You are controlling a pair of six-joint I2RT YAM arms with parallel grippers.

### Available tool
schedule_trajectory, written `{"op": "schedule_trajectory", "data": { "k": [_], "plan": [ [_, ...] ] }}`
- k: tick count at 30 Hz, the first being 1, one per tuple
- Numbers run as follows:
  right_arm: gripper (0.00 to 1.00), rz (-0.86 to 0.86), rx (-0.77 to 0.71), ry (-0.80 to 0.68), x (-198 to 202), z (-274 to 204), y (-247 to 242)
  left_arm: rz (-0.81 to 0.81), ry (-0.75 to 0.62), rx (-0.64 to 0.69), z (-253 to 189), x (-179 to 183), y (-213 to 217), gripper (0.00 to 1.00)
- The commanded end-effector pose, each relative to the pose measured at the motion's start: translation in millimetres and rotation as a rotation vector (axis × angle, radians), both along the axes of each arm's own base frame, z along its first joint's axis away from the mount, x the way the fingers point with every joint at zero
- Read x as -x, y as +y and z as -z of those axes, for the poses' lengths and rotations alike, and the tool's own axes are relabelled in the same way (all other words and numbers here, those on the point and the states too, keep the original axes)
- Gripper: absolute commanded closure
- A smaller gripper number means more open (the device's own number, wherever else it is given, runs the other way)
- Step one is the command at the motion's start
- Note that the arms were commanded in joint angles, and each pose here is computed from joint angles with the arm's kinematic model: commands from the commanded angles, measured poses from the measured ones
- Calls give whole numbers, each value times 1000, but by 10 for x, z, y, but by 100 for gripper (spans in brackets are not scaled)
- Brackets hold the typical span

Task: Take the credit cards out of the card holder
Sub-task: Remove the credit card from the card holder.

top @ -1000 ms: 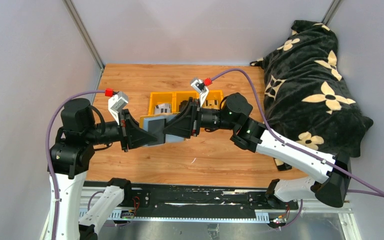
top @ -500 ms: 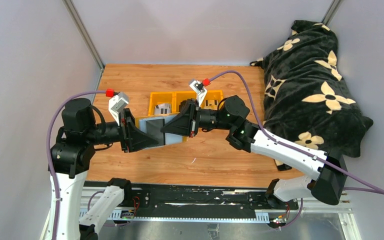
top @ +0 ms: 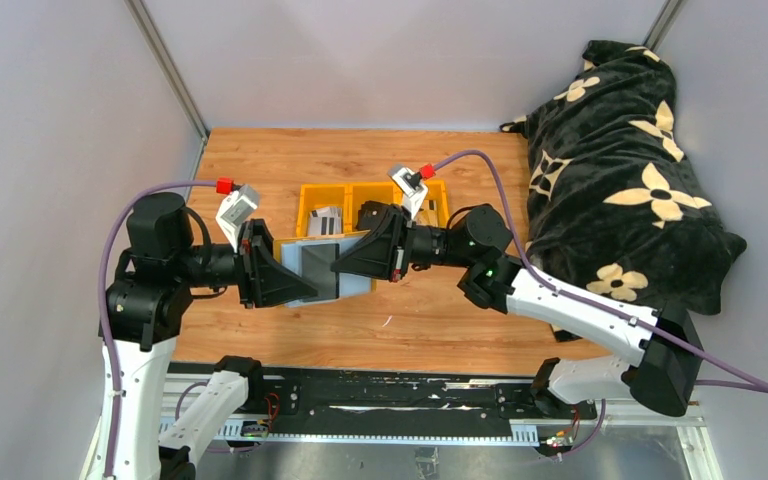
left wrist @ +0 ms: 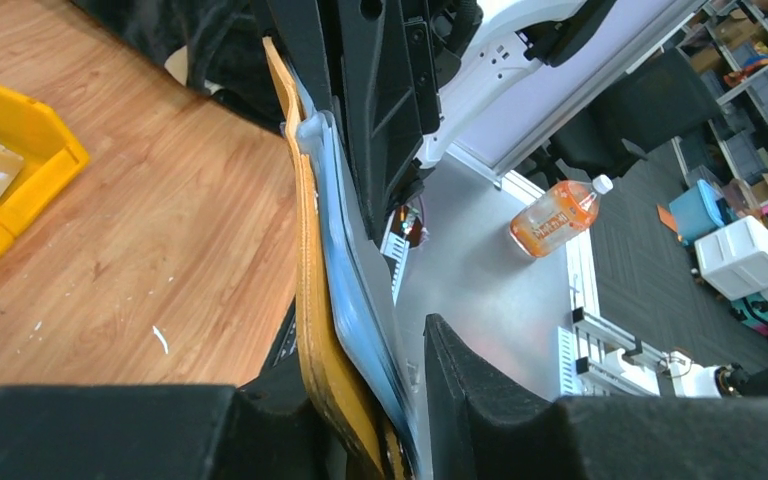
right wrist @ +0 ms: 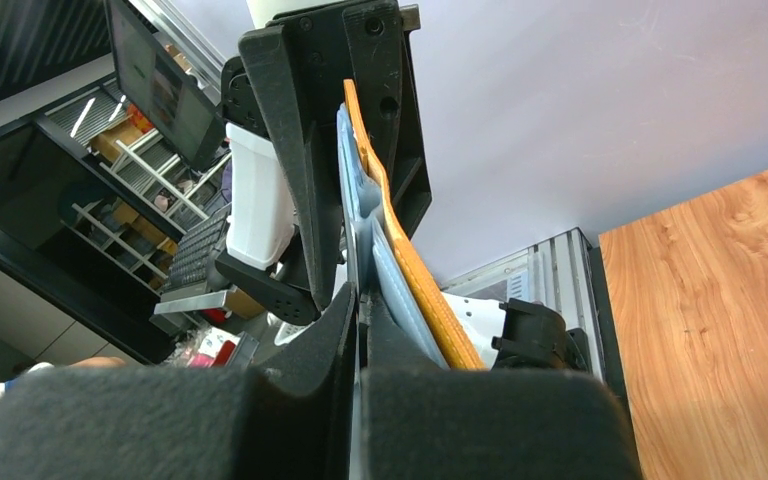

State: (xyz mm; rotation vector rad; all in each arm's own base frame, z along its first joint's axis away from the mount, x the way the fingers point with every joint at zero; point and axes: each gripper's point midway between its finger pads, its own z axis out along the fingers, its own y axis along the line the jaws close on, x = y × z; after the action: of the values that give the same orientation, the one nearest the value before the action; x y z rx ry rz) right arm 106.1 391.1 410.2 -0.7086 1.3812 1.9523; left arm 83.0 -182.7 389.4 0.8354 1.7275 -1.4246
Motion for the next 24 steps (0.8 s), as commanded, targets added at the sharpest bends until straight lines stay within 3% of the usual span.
{"op": "schedule_trajectory", "data": {
  "k": [1,7,12,16,24],
  "plan": [
    [100,13,-40,-24,-5,-78,-101,120,12,56,-197,288,-12,70],
    [100,16,-45,-28,26,-65,-166,122,10,58,-229,299,-11,73],
    [81,-7,-64,-28,79,-117,-198,104,7,52,-227,264,-12,82],
    [74,-59,-106,-30,153,-192,-212,97,11,49,-228,244,-13,88],
    [78,-136,-153,-30,271,-189,-259,87,2,47,-268,231,-13,94]
  ]
}}
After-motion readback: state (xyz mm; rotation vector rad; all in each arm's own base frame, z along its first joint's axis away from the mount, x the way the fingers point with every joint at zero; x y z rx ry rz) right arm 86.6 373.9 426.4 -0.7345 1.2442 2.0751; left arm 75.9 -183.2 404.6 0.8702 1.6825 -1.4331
